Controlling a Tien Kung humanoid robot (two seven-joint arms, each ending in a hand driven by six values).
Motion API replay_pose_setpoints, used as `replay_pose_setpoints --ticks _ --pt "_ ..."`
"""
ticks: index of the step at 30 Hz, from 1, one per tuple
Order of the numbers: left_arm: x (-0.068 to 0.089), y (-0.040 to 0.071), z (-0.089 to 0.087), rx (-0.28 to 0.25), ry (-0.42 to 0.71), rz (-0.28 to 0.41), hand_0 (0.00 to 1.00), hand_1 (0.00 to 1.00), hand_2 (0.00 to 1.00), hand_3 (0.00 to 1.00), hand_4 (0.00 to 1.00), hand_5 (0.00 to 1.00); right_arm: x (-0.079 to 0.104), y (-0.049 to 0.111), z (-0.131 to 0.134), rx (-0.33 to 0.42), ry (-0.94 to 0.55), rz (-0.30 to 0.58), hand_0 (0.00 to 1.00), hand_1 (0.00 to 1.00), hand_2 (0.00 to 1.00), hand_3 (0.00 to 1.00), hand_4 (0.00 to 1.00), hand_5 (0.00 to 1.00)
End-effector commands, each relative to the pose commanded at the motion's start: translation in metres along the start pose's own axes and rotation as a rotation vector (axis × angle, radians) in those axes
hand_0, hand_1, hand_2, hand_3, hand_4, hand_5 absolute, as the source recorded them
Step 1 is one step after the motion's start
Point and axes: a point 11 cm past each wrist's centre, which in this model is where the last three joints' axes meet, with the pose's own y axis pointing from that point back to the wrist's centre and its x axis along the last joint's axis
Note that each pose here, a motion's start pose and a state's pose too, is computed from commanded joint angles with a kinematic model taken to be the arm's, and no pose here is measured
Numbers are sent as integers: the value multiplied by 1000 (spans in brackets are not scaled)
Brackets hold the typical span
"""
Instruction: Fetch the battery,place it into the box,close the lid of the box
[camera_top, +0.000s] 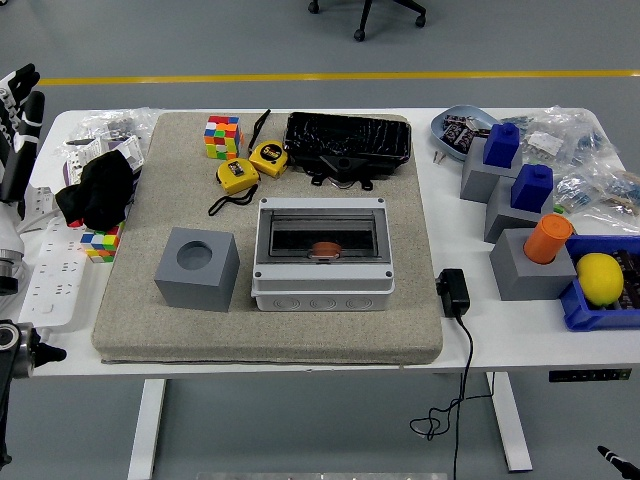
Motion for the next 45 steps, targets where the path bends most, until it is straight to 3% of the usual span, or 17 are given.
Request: replay_pose_setpoints --ticks 5,6,13,16,24,32,35,36,41,42,45 --pt "-1 -4 7 -29 1 2 849 911 845 816 998 961 18 -2 -21 60 21 70 500 342 306 194 849 507" --pt "-2 -5 9 -36 0 1 843 907 839 808 998 948 22 -2 -26 76 21 87 379 225 220 122 686 461" --pt "3 -14 24 -105 -19 42 841 901 830 790 998 950 50 -2 -75 188 6 166 373 218 214 112 651 446" --pt "4 -18 27 -116 -9 51 841 901 830 790 998 950 54 -1 -85 208 3 177 373 218 214 112 651 446" --pt "4 -17 26 -118 6 67 826 887 820 778 998 950 56 1 -86 225 -25 220 363 205 205 101 610 431" --pt "-6 -20 36 -158 5 39 822 883 813 774 998 943 56 2 -87 227 -27 241 354 201 206 101 650 442" --pt "-11 -20 35 -153 18 28 822 883 813 774 998 943 56 -1 -82 184 -4 216 354 201 206 101 650 442" --pt "-13 -20 35 -152 20 25 819 882 812 773 998 933 56 -2 -79 170 2 207 408 299 300 202 787 559" --pt "-24 -16 33 -143 30 -1 819 882 812 773 998 933 50 -4 -49 82 56 172 408 299 300 202 787 559" --pt "-26 -16 34 -145 31 -8 817 880 813 771 998 930 48 -5 -41 59 65 161 582 580 576 507 957 683" --pt "-29 -16 37 -156 33 -18 817 880 813 771 998 930 45 -4 -26 28 76 153 582 580 576 507 957 683"
